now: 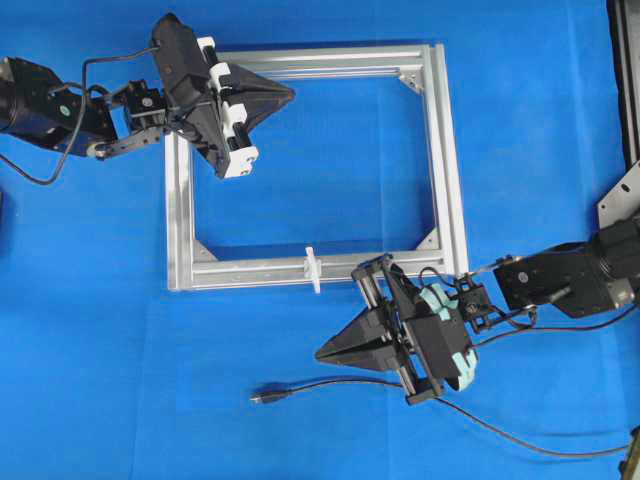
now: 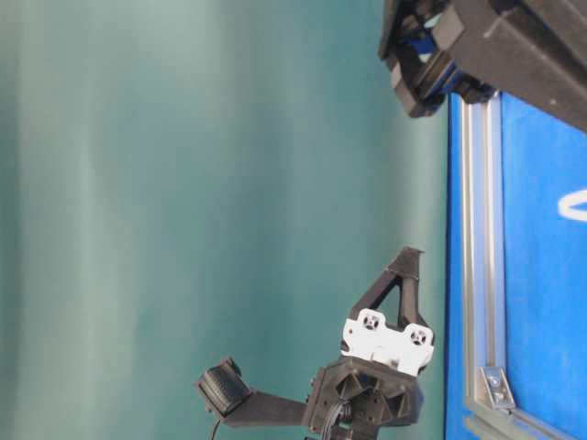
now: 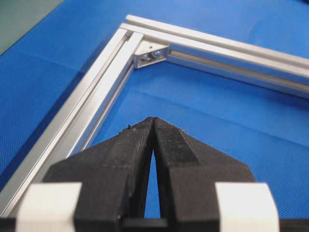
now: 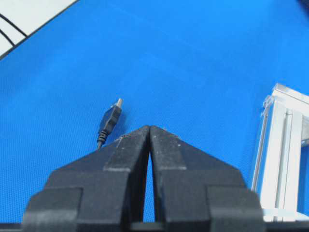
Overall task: Insert the wire through the string loop located in the center.
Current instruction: 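Open the right gripper and move it over the black USB cable plug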
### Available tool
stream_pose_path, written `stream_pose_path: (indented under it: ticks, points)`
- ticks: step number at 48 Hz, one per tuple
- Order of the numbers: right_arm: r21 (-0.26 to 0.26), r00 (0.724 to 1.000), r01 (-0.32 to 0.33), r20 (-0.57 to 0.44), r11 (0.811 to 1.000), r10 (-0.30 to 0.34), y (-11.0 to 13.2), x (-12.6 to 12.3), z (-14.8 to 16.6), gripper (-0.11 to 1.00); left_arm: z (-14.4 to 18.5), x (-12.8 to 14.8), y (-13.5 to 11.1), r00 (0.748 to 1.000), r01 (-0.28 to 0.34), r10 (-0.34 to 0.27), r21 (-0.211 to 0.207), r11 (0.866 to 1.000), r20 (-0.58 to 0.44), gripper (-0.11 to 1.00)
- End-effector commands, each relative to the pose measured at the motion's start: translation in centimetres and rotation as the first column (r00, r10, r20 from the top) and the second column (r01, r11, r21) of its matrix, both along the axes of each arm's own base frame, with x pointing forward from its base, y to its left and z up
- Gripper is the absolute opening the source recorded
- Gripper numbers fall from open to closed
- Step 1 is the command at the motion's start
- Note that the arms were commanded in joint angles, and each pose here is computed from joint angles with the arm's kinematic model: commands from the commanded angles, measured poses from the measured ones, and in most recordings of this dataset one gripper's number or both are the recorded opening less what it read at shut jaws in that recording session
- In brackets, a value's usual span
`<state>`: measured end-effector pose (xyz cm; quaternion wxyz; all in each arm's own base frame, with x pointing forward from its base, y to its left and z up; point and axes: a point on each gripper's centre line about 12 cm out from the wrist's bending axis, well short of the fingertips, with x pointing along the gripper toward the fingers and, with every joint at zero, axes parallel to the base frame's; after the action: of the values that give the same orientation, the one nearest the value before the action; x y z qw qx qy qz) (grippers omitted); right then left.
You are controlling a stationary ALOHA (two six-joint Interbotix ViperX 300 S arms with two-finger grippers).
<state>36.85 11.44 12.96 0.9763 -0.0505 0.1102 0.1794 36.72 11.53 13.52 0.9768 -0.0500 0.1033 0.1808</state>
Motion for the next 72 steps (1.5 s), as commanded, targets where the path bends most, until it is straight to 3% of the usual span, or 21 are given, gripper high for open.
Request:
stream_pose_path:
  ticks: [1,9,32,39,49,51,57,72]
  points:
    - [0.023,0.997,-0.012,0.076,1.0,0.01,0.5,0.2,2.9,0.0,1.9,0.0,0.5,0.999,-0.001,-0.001,0.035,0.999,0.038,0.0]
    - [0.008,1.0,-0.007,0.028,1.0,0.007,0.5,0.2,2.9,-0.05,1.9,0.0,0.7,0.999,-0.004,0.003,0.036,0.999,0.039,0.0]
    - [0.103,1.0,0.004,-0.007,0.995,-0.003,1.0,0.4,3.3,-0.04,1.6,-0.4,0.7,1.0,-0.005,0.004,0.032,0.999,0.022,0.0]
    - [0.122,1.0,0.003,-0.019,0.993,0.0,1.4,0.3,3.2,0.18,1.5,-0.5,0.8,1.0,-0.006,0.006,0.03,1.0,0.017,0.0]
    - [0.144,0.998,0.026,-0.059,0.989,-0.018,1.6,0.4,3.0,0.79,1.5,-0.5,0.9,1.0,-0.011,0.01,0.029,1.0,0.014,0.0]
    - [0.145,0.998,0.026,-0.061,0.989,-0.017,1.7,0.4,2.9,0.86,1.5,-0.5,0.9,1.0,-0.01,0.01,0.031,0.999,0.014,0.0]
    - [0.142,0.996,0.031,-0.088,0.989,-0.018,1.9,0.6,2.3,0.75,1.5,-0.5,0.9,1.0,-0.009,0.009,0.031,0.999,0.014,0.0]
    - [0.154,0.983,0.086,-0.173,0.984,-0.059,2.6,2.1,-1.5,0.76,1.5,-0.6,0.9,1.0,-0.009,0.009,0.031,0.999,0.012,0.0]
